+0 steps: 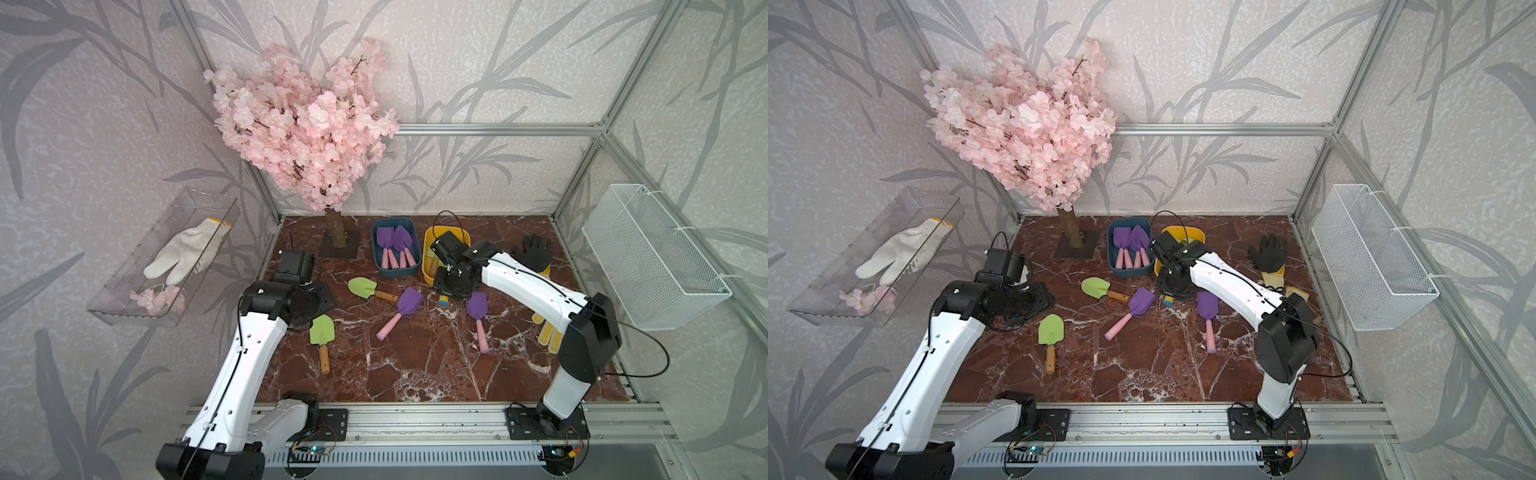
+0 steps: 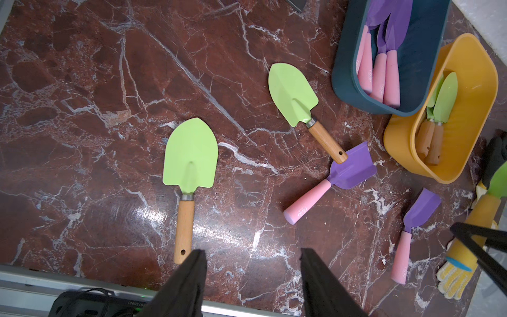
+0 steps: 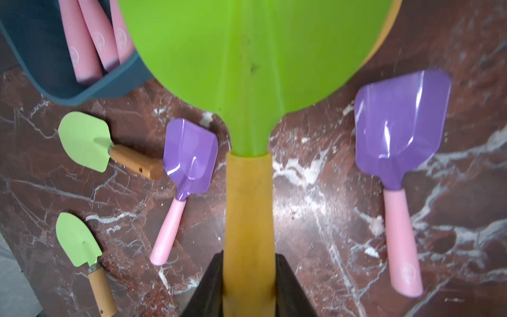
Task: Sort the small shovels by color and place them into the storage box
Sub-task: Place the shovel in the storage box.
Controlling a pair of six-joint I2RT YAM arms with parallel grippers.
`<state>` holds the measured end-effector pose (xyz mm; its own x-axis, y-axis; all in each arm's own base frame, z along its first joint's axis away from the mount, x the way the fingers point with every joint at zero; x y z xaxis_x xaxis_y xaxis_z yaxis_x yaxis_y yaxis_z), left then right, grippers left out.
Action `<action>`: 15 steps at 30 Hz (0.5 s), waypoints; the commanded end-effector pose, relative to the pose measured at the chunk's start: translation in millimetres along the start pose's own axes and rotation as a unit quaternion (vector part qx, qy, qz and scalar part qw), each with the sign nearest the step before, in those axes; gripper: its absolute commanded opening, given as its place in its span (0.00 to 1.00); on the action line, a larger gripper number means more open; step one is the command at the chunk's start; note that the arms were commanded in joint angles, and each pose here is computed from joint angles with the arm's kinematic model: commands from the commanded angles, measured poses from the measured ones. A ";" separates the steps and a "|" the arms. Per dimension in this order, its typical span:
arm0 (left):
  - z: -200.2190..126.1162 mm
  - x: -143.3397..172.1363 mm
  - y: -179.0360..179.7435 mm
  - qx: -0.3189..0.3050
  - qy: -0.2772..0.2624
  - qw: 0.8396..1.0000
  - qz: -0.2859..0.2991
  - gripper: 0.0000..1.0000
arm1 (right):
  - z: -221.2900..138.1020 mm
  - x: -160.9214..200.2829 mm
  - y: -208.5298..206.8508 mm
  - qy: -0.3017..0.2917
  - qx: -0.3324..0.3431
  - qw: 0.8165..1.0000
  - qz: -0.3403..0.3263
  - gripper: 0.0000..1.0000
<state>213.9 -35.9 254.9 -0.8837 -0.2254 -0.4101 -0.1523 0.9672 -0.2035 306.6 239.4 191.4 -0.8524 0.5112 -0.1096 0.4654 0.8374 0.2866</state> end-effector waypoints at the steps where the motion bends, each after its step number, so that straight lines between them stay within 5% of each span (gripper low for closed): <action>1: 2.8 -2.3 -5.3 0.008 0.002 1.000 -0.001 0.58 | -0.1 -21.0 5.5 0.021 -0.002 0.998 -0.065 0.27; 15: 6.9 -2.0 -10.8 0.005 0.008 1.000 0.006 0.58 | 52.7 -101.6 33.4 0.042 0.021 0.996 -0.082 0.27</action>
<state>219.1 -45.7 249.3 -0.8976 -0.2090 -0.3881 -0.1358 0.9687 -0.2076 416.6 227.4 158.4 -0.9167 0.3926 -0.0748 0.3639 0.8973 0.2500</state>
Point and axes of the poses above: each gripper's point midway between its finger pads, its own z axis out along the fingers, its own y axis along the line the jaws close on, x = y × z, the point moved 5 cm from there along -z, back along the fingers, and after that the axes turned 15 degrees about z, right-handed, at the moved point
